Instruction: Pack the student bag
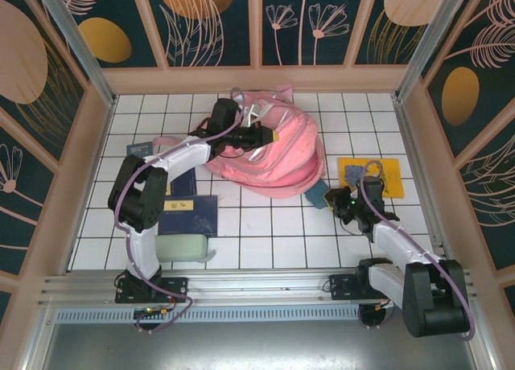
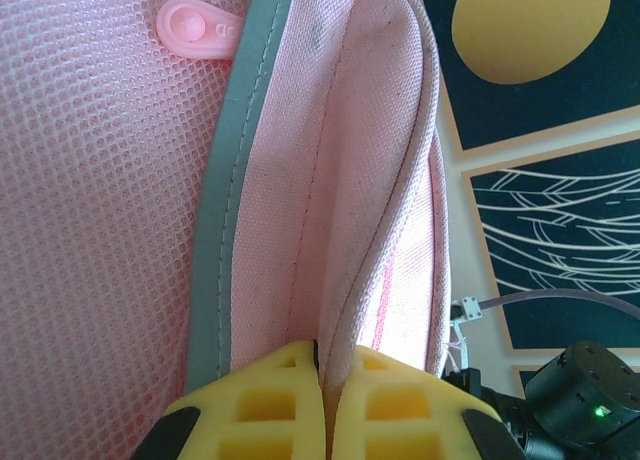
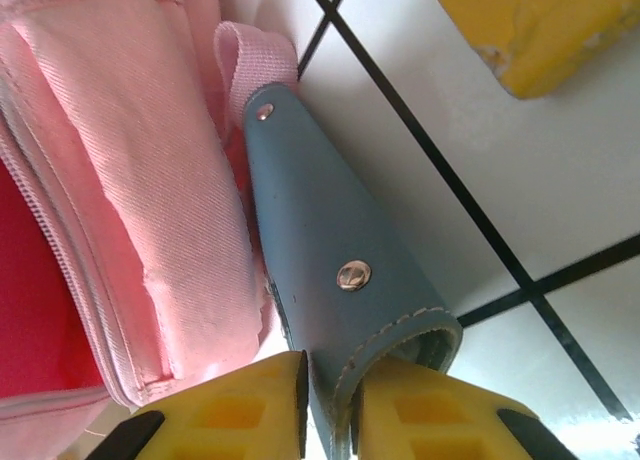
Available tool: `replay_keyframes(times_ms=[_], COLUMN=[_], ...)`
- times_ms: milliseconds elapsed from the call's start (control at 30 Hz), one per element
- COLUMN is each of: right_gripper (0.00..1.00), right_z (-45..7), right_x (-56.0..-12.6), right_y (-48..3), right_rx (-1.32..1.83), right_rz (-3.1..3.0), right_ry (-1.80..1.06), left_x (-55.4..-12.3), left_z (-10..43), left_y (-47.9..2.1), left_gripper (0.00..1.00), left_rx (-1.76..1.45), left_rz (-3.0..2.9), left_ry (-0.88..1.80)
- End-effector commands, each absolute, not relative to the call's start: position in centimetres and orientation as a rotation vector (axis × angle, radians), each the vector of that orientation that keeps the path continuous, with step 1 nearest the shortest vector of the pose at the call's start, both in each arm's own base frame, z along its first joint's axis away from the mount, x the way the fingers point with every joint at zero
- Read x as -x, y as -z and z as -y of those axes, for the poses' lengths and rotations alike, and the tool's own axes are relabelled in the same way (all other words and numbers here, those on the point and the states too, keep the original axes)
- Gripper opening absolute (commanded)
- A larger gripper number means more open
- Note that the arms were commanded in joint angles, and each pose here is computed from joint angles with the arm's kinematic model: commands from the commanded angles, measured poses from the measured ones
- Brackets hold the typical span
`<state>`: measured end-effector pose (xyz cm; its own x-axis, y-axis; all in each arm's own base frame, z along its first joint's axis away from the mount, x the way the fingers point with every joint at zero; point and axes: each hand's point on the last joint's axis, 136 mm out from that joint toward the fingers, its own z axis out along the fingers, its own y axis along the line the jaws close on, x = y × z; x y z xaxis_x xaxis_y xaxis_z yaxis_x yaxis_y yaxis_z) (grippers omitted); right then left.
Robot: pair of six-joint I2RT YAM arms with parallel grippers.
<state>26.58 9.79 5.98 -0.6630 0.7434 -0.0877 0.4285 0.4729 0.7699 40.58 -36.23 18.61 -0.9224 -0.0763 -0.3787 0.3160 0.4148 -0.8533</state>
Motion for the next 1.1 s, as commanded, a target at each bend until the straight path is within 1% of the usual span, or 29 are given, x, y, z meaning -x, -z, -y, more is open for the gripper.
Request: replay_keyframes(times_ms=[0, 100, 133, 200, 233, 267, 500, 700, 900, 1067], right_gripper=[0.24, 0.23, 0.20, 0.10, 0.03, 0.00, 0.00, 0.00, 0.00, 0.00], right_z=[-9.8, -9.7, -9.8, -9.8, -9.8, -9.8, -8.1, -6.9, -5.8, -4.0], right_x=[-28.2, -28.6, -28.7, -28.8, -28.9, -28.8, -27.5, -25.4, -24.9, -25.3], right_y=[-7.2, -6.8, -6.6, -6.4, -6.3, -6.3, -7.5, -9.5, -15.5, -22.3], right_rx=[-0.913, -0.916, -0.915, -0.916, -0.918, -0.921, -0.947, -0.933, -0.805, -0.682], right_rz=[-2.243, -2.254, -2.258, -2.266, -2.270, -2.275, -2.317, -2.382, -2.343, -2.255], right_ry=[-1.049, -1.032, -1.027, -1.028, -1.027, -1.019, -0.857, -0.728, -0.636, -0.499], left_x=[-39.6, -39.5, -39.5, -39.5, -39.5, -39.5, -39.8, -40.4, -41.2, -41.5], left_z=[37.4, 37.5, 37.5, 37.5, 37.5, 37.5, 37.4, 36.9, 35.2, 33.7], left_y=[-19.8, -19.9, -19.9, -19.9, -19.9, -19.9, -20.4, -22.4, -26.9, -30.5], left_gripper=[0.00, 0.00, 0.00, 0.00, 0.00, 0.00, 0.00, 0.00, 0.00, 0.00], left_rx=[-0.285, -0.290, -0.291, -0.291, -0.294, -0.293, -0.306, -0.309, -0.319, -0.324], left_rz=[-2.276, -2.274, -2.273, -2.272, -2.271, -2.272, -2.273, -2.242, -2.169, -2.118], left_ry=[1.584, 1.589, 1.588, 1.587, 1.586, 1.585, 1.548, 1.538, 1.516, 1.504])
